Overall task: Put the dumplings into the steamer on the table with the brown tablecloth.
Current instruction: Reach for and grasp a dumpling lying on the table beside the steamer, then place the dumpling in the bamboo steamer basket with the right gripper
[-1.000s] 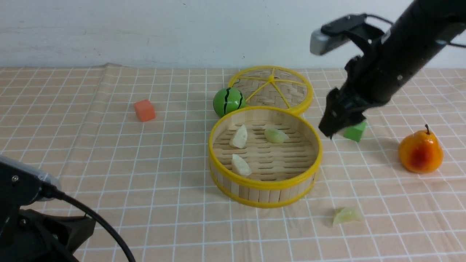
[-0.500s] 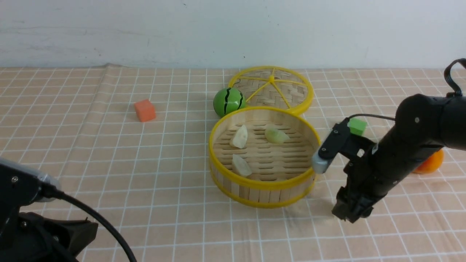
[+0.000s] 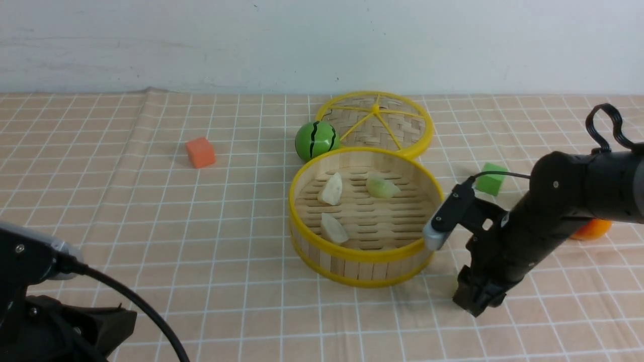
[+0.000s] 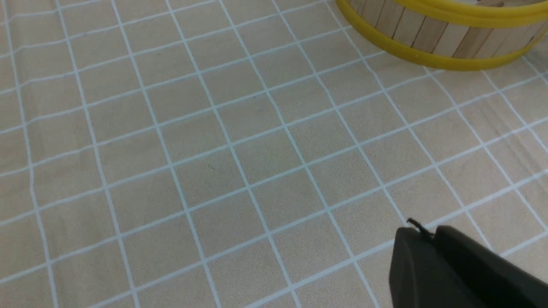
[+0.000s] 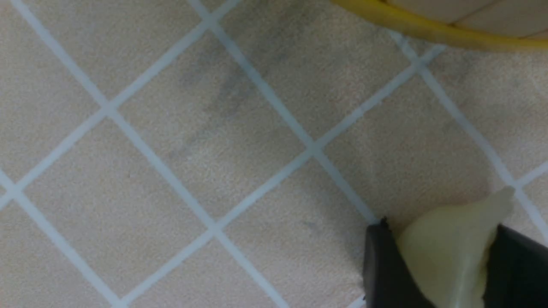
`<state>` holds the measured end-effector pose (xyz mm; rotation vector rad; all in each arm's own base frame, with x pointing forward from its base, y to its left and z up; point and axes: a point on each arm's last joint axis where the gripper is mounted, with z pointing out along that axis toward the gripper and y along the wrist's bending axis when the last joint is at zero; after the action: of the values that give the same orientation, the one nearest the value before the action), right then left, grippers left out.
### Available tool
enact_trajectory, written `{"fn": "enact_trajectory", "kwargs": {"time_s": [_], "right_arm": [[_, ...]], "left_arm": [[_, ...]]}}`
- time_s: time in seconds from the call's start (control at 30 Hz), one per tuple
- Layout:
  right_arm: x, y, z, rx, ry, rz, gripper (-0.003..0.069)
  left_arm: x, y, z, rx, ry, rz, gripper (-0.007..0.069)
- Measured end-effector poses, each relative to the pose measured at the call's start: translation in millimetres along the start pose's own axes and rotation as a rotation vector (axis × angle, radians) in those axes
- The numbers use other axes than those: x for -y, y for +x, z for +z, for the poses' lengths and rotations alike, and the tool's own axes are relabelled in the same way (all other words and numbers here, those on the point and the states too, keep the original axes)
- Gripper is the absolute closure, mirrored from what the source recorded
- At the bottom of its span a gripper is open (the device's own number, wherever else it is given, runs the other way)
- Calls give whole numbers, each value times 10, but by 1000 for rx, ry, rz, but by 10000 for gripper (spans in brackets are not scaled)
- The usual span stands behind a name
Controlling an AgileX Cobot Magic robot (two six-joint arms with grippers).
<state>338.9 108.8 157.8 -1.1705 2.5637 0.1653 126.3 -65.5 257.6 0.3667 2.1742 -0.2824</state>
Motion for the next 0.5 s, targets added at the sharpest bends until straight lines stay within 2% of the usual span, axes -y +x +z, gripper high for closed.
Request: {"fn": "enact_trajectory", "kwargs": {"time_s": [0.23, 0.4, 0.5], "right_arm": [[-28, -1, -124, -1, -6, -11, 396], [-50, -138, -552, 84, 25, -28, 396], [-72, -406, -886, 286, 41, 47, 396]], "left_arm": [[2, 1, 0, -1, 2, -4, 571], [2, 1, 0, -1, 2, -5, 569], [2, 1, 0, -1, 2, -5, 568]]}}
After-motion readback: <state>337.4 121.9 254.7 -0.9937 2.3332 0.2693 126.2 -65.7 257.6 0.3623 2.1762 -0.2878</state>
